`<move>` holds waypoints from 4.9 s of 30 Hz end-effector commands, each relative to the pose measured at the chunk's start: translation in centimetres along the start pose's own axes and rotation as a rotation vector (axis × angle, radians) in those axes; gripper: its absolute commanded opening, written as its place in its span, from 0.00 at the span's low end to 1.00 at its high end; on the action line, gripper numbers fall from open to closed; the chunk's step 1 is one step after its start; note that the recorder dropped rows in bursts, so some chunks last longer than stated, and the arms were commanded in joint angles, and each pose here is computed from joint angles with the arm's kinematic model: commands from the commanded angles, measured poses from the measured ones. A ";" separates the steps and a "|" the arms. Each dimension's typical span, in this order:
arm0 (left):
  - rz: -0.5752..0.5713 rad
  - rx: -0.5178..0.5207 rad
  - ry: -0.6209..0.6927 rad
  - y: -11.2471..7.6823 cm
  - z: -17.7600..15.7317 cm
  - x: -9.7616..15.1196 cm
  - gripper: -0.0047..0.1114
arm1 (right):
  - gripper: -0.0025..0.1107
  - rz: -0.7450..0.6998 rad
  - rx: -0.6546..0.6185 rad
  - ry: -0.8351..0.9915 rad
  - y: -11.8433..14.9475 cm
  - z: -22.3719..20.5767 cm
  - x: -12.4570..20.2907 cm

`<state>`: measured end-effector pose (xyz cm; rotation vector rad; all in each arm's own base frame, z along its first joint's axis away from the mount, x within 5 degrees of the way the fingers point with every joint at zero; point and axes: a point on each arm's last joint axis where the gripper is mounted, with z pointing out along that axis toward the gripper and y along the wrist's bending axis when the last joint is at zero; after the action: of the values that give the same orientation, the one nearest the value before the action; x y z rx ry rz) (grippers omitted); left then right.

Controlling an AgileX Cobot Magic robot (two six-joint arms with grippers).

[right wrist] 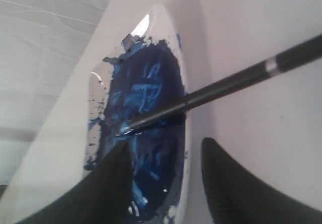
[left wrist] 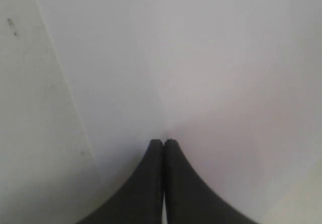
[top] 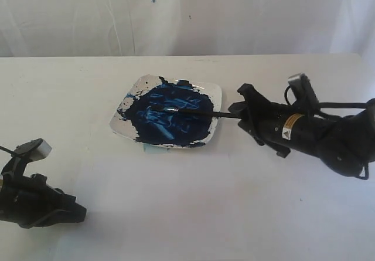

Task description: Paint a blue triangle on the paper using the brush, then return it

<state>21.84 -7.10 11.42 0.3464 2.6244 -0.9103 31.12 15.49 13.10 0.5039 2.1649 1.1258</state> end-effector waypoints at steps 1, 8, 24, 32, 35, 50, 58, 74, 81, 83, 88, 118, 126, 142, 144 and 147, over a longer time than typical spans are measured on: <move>0.015 -0.013 0.001 -0.1 -0.1 0.1 0.04 | 0.39 -0.131 0.145 -0.033 1.2 -2.3 -1.3; 0.013 -0.013 0.001 -0.1 -0.1 0.1 0.04 | 0.55 -0.013 0.217 -0.060 0.8 -2.6 -1.5; 0.013 -0.013 0.001 -0.1 -0.1 0.1 0.04 | 0.63 0.234 0.144 -0.099 -2.0 0.2 -0.5; 0.015 -0.013 0.001 -0.1 -0.1 0.1 0.04 | 0.62 0.319 0.133 -0.171 -1.6 0.9 -1.7; 0.015 -0.013 0.001 -0.1 -0.1 0.1 0.04 | 0.62 0.332 0.123 -0.187 -1.3 1.3 -2.1; 0.015 -0.013 0.001 -0.1 -0.1 0.1 0.04 | 0.55 0.407 0.130 -0.187 -1.8 2.9 -2.4; 0.015 -0.013 0.001 -0.1 -0.1 0.1 0.04 | 0.47 0.412 0.158 -0.178 -2.5 3.2 -2.0; 0.015 -0.013 0.001 -0.1 -0.1 0.1 0.04 | 0.34 0.451 0.144 -0.203 -3.5 3.9 -1.8; 0.015 -0.013 0.001 -0.1 -0.1 0.1 0.04 | 0.32 0.430 0.117 -0.194 -3.6 4.1 -1.7; 0.015 -0.013 0.001 -0.1 -0.1 0.1 0.04 | 0.30 0.423 0.116 -0.188 -3.6 4.1 -1.6; 0.015 -0.013 0.001 -0.1 -0.1 0.1 0.04 | 0.24 0.414 0.121 -0.179 -3.6 4.2 -1.5; 0.015 -0.013 0.001 -0.1 -0.1 0.1 0.04 | 0.58 0.344 0.002 -0.139 0.1 3.4 -2.7; 0.015 -0.013 0.001 -0.1 -0.1 0.1 0.04 | 0.79 0.373 0.062 -0.144 0.3 2.8 -3.0; 0.015 -0.013 0.001 -0.1 -0.1 0.1 0.04 | 0.69 0.222 0.243 -0.134 -0.4 4.0 -4.5; 0.015 -0.013 0.001 -0.1 -0.1 0.1 0.04 | 0.69 0.223 0.249 -0.131 -0.6 4.1 -4.4; 0.015 -0.013 0.001 -0.1 -0.1 0.1 0.04 | 0.69 0.227 0.266 -0.122 -1.2 4.7 -4.1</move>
<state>21.84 -7.10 11.42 0.3464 2.6244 -0.9103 37.11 15.13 12.29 0.9356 2.1824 0.9186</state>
